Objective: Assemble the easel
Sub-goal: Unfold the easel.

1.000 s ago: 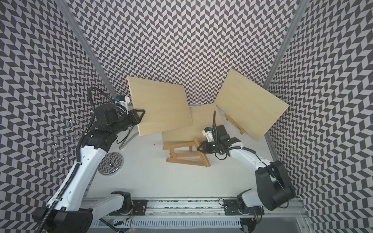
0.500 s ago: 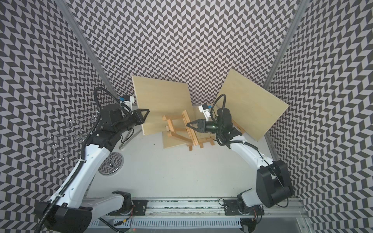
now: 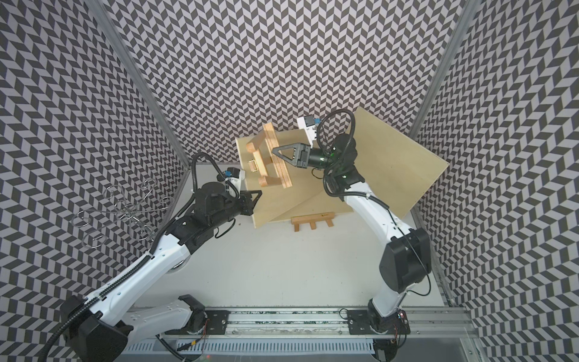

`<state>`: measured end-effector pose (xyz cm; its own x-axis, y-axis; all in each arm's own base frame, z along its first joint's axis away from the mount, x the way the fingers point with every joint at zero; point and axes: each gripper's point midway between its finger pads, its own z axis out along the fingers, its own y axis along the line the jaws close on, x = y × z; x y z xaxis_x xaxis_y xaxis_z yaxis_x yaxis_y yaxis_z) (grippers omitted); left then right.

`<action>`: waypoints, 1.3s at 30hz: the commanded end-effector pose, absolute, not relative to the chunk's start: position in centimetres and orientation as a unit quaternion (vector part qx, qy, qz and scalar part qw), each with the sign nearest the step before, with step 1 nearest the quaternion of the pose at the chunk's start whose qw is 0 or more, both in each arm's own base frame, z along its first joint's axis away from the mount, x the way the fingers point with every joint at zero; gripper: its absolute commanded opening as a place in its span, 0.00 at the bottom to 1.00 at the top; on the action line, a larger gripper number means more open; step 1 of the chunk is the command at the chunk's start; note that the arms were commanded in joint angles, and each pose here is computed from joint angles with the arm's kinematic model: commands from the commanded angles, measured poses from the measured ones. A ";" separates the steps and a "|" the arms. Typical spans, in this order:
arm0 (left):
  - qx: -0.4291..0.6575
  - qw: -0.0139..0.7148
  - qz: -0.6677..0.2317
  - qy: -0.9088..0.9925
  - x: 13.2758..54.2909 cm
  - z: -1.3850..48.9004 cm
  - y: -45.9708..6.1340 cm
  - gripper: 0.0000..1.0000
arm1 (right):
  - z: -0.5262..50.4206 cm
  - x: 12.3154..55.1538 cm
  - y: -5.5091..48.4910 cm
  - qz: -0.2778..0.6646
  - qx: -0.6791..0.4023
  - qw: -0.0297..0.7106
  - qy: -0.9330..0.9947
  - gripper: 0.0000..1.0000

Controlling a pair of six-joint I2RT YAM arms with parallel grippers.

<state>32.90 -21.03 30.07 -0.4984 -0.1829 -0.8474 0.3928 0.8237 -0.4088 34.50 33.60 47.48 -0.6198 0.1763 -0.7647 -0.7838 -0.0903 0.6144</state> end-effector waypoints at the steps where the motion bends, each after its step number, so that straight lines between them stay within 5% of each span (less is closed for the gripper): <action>1: 0.059 0.500 -0.214 0.837 33.5 28.0 -19.0 0.00 | 50.4 32.7 35.7 0.703 -0.298 0.358 0.537 0.00; 11: 0.065 0.504 -0.218 0.833 33.3 28.4 -19.5 0.00 | 52.1 33.9 41.0 0.705 -0.324 0.353 0.523 0.00; 22: 0.065 0.511 -0.212 0.831 33.3 28.8 -19.3 0.00 | 49.0 40.1 41.5 0.654 -0.274 0.384 0.591 0.00; 39: 0.051 0.515 -0.186 0.835 33.9 28.7 -18.4 0.00 | 50.4 39.6 28.9 0.598 -0.223 0.464 0.614 0.00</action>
